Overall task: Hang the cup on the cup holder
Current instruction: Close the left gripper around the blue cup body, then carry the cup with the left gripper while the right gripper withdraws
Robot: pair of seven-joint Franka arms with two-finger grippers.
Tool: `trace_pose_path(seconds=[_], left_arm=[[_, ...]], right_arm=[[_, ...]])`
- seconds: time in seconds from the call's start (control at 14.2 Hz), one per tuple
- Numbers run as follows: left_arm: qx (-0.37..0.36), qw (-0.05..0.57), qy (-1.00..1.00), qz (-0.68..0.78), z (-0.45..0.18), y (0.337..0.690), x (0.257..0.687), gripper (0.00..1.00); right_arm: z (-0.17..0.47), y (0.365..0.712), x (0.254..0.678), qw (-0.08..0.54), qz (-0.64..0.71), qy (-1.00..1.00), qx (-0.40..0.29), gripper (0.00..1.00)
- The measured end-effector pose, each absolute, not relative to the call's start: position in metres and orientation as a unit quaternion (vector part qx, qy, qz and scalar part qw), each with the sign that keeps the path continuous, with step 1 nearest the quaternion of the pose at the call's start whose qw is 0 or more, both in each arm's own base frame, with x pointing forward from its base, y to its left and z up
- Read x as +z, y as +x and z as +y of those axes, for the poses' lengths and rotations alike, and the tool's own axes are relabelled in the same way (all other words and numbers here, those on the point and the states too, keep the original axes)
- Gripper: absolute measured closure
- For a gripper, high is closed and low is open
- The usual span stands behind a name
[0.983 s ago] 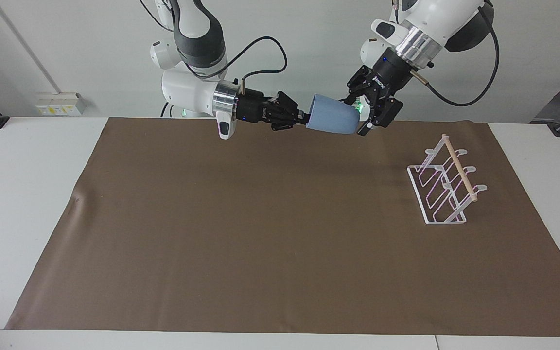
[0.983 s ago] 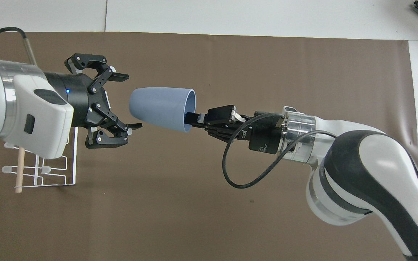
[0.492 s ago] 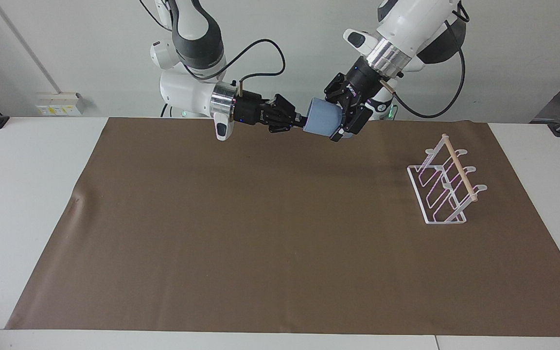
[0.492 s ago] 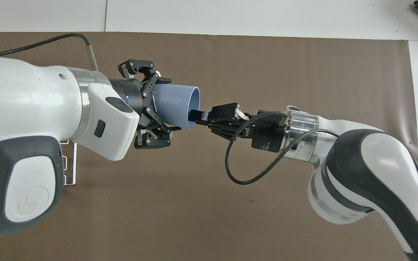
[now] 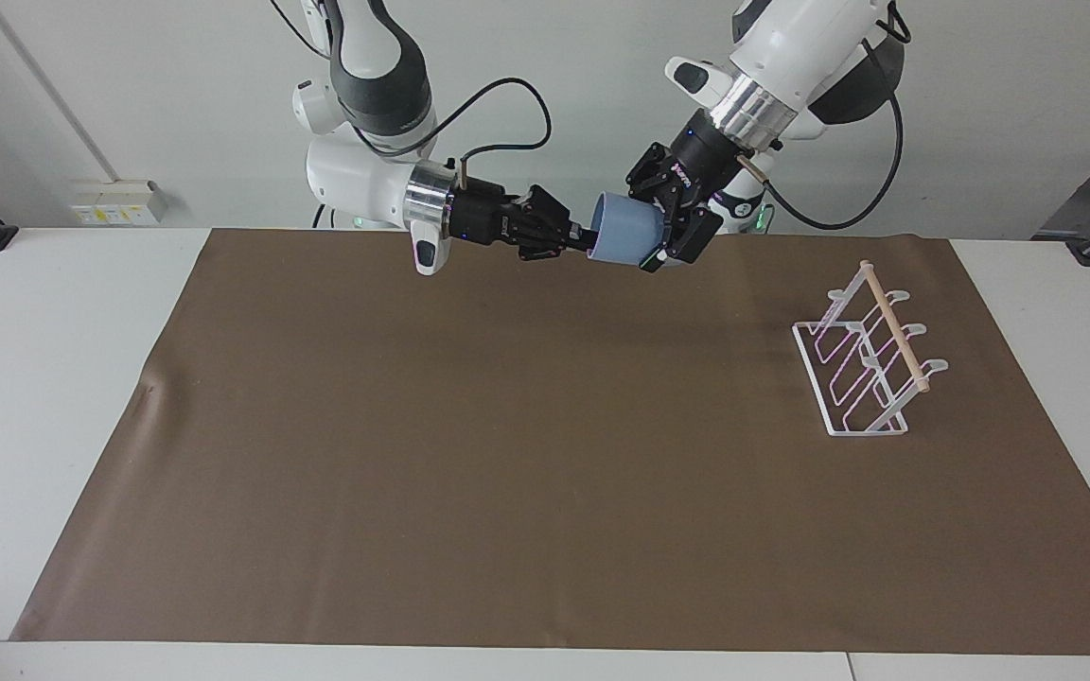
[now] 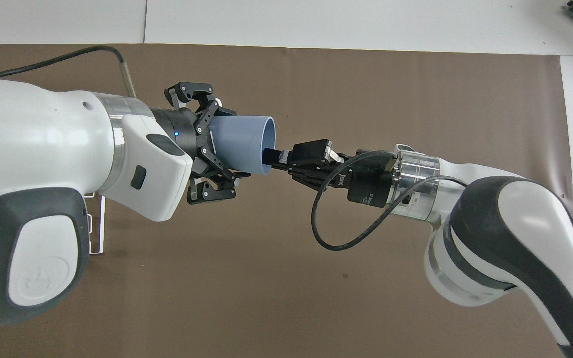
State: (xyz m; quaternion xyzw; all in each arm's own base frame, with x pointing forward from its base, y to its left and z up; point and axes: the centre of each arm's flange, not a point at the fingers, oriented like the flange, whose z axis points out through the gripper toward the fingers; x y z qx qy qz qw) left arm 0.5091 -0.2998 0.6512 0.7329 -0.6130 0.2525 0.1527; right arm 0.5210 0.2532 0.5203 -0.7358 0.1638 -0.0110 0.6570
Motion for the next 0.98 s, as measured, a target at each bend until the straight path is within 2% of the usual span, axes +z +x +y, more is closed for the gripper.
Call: trace_pose_path(seconds=[0.49, 0.63, 0.7, 0.77, 0.98], left_arm=[[0.25, 0.155, 0.738, -0.607, -0.3, 0.5089, 0.6502, 0.12], [0.247, 0.159, 0.747, -0.597, -0.3007, 0.5094, 0.6483, 0.15], [0.246, 0.16, 0.748, -0.596, -0.3008, 0.5094, 0.6477, 0.17], [0.245, 0.161, 0.749, -0.594, -0.301, 0.5096, 0.6471, 0.17], [0.243, 0.162, 0.752, -0.591, -0.3015, 0.5107, 0.6446, 0.18]], right_arm=[[0.2521, 0.5215, 0.5197, 0.657, 0.165, -0.736, -0.011, 0.95], [0.2547, 0.5201, 0.5213, 0.658, 0.162, -0.736, -0.011, 0.82], [0.2546, 0.5202, 0.5214, 0.657, 0.163, -0.736, -0.011, 0.81], [0.2559, 0.5195, 0.5218, 0.658, 0.162, -0.735, -0.01, 0.76], [0.2591, 0.5177, 0.5226, 0.659, 0.165, -0.734, -0.003, 0.45]])
